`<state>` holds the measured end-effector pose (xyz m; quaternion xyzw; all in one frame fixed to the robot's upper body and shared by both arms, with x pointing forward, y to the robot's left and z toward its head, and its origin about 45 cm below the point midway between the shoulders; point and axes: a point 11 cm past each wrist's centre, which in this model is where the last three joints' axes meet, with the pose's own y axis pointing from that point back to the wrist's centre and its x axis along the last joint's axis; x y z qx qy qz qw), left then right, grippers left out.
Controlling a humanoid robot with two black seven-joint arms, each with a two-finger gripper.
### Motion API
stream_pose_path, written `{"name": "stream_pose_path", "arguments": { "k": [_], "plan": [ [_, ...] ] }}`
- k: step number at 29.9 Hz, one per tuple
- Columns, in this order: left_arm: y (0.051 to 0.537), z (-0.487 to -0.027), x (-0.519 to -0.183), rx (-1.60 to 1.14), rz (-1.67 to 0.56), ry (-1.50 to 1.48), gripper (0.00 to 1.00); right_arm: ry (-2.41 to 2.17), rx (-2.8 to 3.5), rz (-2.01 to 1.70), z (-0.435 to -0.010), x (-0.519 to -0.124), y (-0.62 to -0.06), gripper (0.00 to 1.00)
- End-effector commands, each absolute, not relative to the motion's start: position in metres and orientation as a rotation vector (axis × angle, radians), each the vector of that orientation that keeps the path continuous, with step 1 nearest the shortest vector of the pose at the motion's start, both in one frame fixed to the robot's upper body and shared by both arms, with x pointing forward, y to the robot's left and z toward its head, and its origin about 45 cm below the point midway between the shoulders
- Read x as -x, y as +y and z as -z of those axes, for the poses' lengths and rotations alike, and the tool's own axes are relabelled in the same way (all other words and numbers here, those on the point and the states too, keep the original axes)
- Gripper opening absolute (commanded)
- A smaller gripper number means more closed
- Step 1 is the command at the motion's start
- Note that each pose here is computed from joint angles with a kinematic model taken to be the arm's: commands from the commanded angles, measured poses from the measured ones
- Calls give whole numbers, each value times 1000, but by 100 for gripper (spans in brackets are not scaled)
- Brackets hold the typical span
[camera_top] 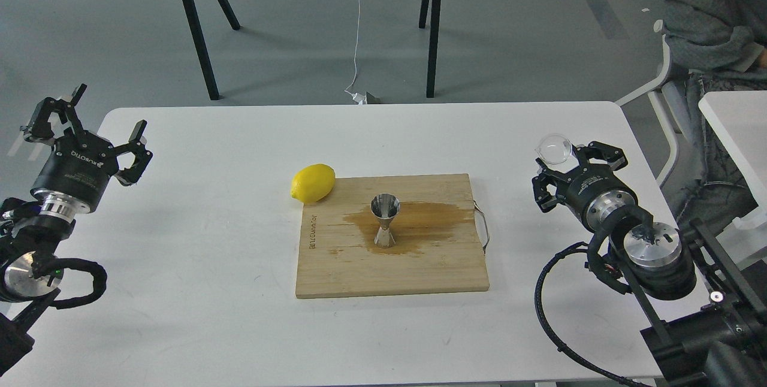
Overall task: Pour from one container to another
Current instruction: 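Carry the clear glass back away from the jigger with the right gripper, then lower the clear glass onto the table and open the right gripper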
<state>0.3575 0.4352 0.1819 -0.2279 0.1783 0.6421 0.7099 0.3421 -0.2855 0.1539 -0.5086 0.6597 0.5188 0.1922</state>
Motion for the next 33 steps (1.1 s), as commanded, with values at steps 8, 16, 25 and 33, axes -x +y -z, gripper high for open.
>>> {"name": "stream_pose_path", "arguments": {
  "k": [8, 16, 25, 33],
  "plan": [
    [435, -181, -357, 504, -1425, 398, 99, 1735, 986, -1661, -107, -321, -326, 42],
    [435, -181, -357, 504, -1425, 398, 99, 1787, 898, -1723, -82, -311, -330, 42],
    [434, -180, -357, 505, -1424, 400, 99, 1816, 848, -1744, -70, -305, -334, 43],
    [433, -179, -357, 506, -1422, 402, 99, 1816, 855, -1748, -70, -305, -332, 64]
  ]
}}
